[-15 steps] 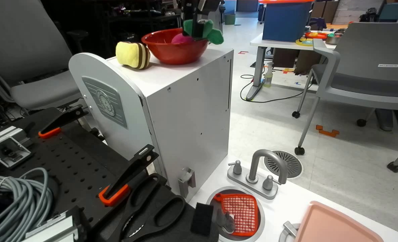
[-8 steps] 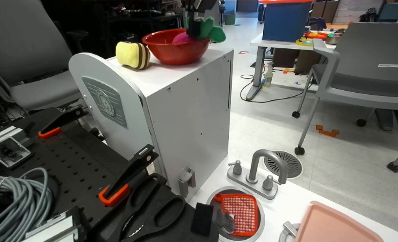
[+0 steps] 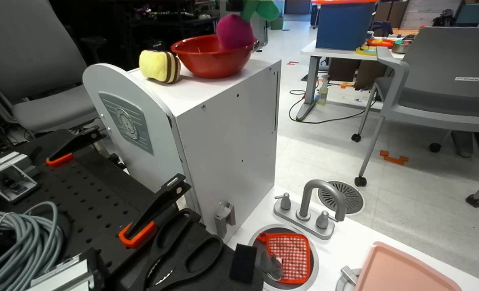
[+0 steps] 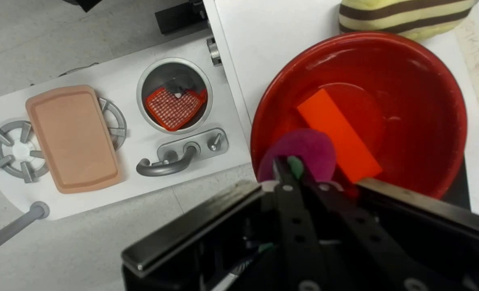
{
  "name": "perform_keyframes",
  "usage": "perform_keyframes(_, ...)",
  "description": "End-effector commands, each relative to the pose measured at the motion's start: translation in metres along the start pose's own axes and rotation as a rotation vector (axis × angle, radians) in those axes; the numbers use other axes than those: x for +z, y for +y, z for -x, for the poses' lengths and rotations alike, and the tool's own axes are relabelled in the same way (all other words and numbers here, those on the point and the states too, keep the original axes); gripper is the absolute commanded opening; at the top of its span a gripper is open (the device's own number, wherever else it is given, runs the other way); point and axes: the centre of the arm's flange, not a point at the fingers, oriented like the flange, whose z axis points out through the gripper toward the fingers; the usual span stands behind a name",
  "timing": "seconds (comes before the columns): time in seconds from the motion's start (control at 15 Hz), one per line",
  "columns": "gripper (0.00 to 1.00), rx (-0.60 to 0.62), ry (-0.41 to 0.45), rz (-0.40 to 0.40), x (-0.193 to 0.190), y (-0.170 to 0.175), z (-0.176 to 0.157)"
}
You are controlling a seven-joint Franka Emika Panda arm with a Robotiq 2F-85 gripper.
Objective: Remove the purple toy from the bowl and put it in the sink
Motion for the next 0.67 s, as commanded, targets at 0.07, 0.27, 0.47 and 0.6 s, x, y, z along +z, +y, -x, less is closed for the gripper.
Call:
perform_keyframes(0.07,0.01,0.006,0.081,0.02,-0.043,-0.014,0.032)
perform_keyframes(0.27,0.01,0.032,0.105,0.034,-0.058,-0.011,0.046)
perform_keyframes(0.47,0.01,0.083,0.102,0.043,-0.061,0.001,0.061)
perform_keyframes(0.6,0.01,0.124,0.094,0.046,-0.061,0.012,0.07)
